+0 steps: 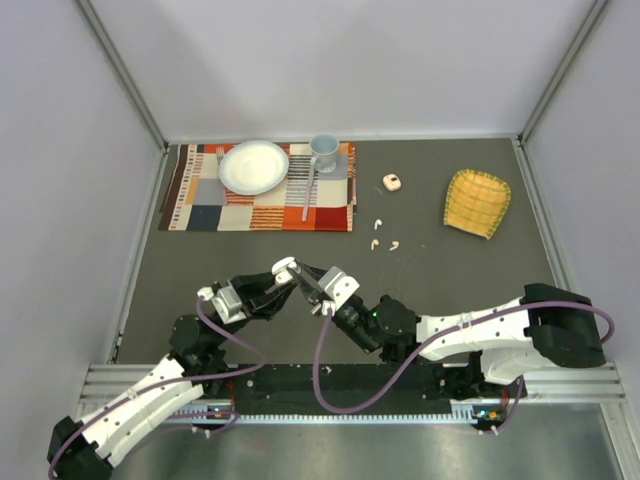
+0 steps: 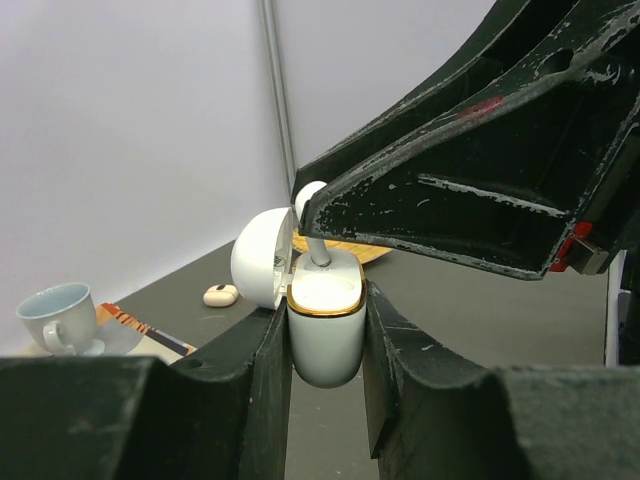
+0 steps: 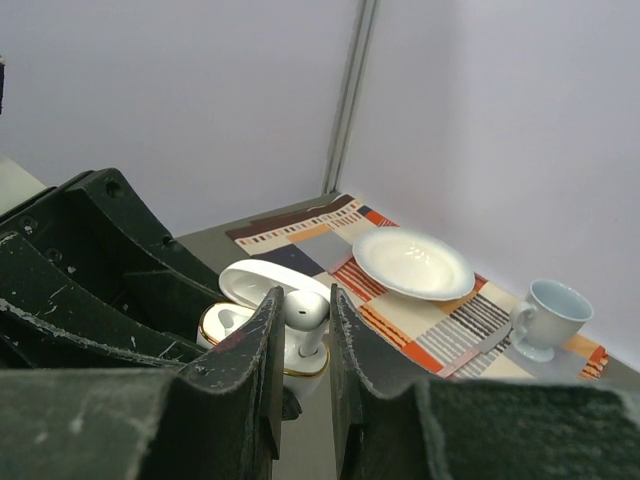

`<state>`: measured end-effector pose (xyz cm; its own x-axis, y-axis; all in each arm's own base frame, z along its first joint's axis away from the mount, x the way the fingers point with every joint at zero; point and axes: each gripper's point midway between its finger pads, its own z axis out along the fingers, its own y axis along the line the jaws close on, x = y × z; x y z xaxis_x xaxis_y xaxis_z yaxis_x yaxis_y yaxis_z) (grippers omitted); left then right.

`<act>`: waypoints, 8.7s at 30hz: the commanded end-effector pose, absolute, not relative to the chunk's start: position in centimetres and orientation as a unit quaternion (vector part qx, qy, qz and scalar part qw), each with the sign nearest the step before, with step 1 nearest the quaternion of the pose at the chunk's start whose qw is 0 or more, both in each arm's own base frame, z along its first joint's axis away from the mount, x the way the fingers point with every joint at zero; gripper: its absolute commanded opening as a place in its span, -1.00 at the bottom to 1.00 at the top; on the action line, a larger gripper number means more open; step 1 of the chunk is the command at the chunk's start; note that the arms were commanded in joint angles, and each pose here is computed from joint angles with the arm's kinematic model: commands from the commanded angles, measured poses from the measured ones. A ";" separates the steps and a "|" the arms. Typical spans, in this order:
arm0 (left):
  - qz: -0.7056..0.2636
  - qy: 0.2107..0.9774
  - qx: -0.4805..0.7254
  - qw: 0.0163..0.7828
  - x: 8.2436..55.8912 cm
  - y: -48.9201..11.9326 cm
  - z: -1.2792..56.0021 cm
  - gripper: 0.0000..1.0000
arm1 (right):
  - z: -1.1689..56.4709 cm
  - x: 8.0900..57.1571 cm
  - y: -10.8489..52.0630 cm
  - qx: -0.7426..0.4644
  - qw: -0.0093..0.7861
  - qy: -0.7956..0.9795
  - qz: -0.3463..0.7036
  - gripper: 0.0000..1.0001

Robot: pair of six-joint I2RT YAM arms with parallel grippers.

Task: Insert the wireless bluetooth earbuds into the charging case
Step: Insert the right earbud into the right side groove of the charging case, then pick up the left earbud from the corner of the board, then insert the left earbud into the left side groove of the charging case.

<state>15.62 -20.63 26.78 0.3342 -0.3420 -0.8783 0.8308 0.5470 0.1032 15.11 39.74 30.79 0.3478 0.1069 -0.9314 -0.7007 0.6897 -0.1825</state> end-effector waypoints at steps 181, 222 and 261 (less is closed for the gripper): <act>-0.334 0.427 0.236 0.807 16.1 -17.7 26.7 -1.00 | 3.1 45.0 19.8 0.228 0.221 0.947 0.045 -0.38; -0.331 0.433 0.234 0.805 16.3 -17.6 26.6 -1.00 | 8.6 42.9 21.6 0.158 0.314 0.925 0.142 -1.00; -0.349 0.432 0.243 0.795 16.3 -18.6 26.2 -1.00 | 34.9 24.4 28.2 -0.012 0.634 0.597 0.491 -1.00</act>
<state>16.43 -18.33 27.53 0.3847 -0.3394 -0.8584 0.7552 0.6504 0.0814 26.20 28.00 32.03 -0.2733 0.5714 -0.7739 -0.5653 0.5555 0.6098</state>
